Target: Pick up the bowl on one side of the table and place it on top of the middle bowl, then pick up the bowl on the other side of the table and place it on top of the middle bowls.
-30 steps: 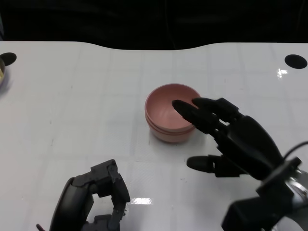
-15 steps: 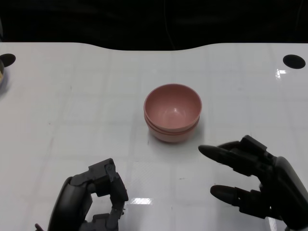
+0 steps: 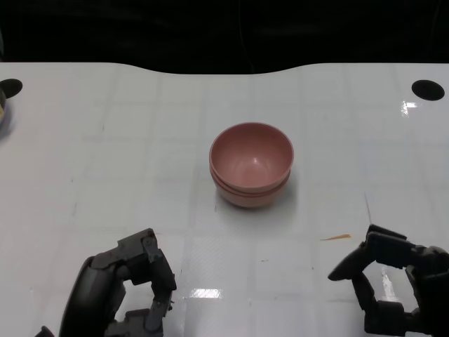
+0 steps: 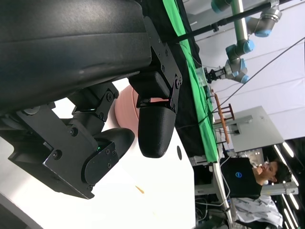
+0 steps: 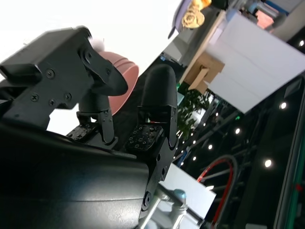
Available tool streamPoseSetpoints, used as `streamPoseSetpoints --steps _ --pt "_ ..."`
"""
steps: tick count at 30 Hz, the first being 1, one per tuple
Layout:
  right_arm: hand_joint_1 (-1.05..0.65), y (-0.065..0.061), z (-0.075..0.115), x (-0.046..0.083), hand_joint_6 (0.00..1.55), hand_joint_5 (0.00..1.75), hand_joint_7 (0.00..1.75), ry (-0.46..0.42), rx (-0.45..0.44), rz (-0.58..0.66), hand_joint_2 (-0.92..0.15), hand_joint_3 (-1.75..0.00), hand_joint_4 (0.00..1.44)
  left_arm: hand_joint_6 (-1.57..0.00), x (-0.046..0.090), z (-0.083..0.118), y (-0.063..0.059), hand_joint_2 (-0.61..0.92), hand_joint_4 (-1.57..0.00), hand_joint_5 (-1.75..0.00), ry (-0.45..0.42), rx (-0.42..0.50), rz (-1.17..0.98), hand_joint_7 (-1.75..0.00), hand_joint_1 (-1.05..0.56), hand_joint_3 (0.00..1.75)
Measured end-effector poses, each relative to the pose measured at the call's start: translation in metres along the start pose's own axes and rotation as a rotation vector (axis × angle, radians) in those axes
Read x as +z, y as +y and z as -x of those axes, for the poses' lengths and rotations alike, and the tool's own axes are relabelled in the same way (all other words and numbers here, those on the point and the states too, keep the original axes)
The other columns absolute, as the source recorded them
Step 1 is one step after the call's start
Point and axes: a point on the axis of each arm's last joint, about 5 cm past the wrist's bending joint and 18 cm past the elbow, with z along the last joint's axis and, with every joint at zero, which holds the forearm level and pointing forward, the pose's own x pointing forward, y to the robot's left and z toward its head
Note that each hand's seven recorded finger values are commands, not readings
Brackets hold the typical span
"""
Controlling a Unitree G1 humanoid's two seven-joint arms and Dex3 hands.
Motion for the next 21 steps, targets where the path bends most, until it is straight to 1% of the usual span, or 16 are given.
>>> streamPoseSetpoints --steps 4,7,11,16,21 --pt "0.03 0.002 0.006 0.000 0.83 1.75 1.47 0.030 -0.003 -0.030 -0.23 -1.61 0.81 -0.77 0.000 0.000 0.002 0.45 -0.83 -1.75 0.002 0.010 0.001 -1.57 0.00 1.29" --pt "0.03 0.001 0.008 0.000 0.82 1.74 1.47 0.043 0.004 -0.041 -0.24 -1.60 0.80 -0.75 -0.002 0.001 0.003 0.46 -0.80 -1.75 0.011 0.010 0.005 -1.57 0.01 1.29" --pt "0.03 0.000 0.011 -0.003 0.81 1.71 1.44 0.072 0.005 -0.054 -0.27 -1.54 0.77 -0.73 -0.003 0.003 0.005 0.48 -0.76 -1.73 0.020 0.006 0.006 -1.53 0.02 1.22" --pt "0.07 0.004 0.011 -0.003 0.78 1.66 1.43 0.085 -0.007 -0.069 -0.32 -1.49 0.75 -0.71 -0.006 0.003 0.006 0.42 -0.76 -1.71 0.015 0.005 0.016 -1.54 0.00 1.27" --pt "0.08 0.008 0.012 -0.004 0.76 1.59 1.35 0.088 -0.011 -0.085 -0.40 -1.35 0.73 -0.71 -0.006 0.002 0.007 0.43 -0.75 -1.71 0.006 0.000 0.015 -1.51 -0.01 1.28"
